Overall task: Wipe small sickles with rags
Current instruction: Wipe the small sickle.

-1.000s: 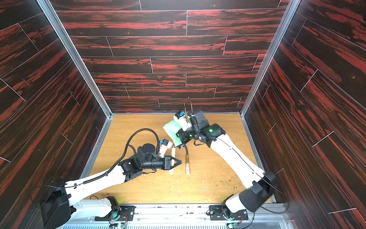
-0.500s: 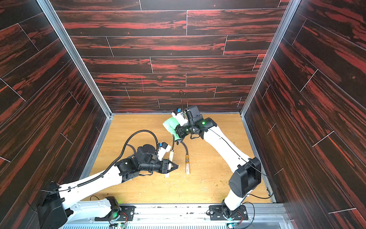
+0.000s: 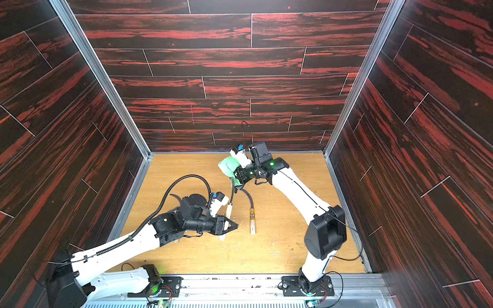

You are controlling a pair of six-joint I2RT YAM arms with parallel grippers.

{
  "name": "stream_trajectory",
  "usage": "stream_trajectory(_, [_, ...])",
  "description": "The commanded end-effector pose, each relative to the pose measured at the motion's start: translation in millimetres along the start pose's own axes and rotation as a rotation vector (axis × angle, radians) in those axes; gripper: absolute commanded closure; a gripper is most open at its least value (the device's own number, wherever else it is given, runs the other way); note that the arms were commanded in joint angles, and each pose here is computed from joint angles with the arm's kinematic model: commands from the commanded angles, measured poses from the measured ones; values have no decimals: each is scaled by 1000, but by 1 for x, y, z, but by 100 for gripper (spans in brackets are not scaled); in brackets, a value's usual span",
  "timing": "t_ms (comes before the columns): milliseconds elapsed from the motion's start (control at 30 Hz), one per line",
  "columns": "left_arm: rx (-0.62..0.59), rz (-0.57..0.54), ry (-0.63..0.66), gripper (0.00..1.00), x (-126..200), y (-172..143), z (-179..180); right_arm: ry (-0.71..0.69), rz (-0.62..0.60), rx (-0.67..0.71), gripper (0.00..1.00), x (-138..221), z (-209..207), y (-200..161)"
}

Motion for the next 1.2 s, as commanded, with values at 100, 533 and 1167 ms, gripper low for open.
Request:
stream_trajectory(100, [-280, -168, -223, 100, 38, 27, -73, 90, 123, -81, 99, -31, -2, -36])
stream_trajectory(533, [-239, -241, -169, 100, 39, 27, -55, -67, 15, -356, 100, 11, -66, -37])
stream_trajectory(1167, [-114, -239, 123, 100, 5, 40, 4, -438, 190, -452, 99, 75, -64, -132])
Point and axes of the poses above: each gripper's point midway between its finger pads, its own x axis back along the fingers, its own z axis along the line the jaws close on, y = z × x, the point moved 4 cm from there along x, back along the fingers, and after that the axes turned 4 degrees about x, right-handed, at the moved point
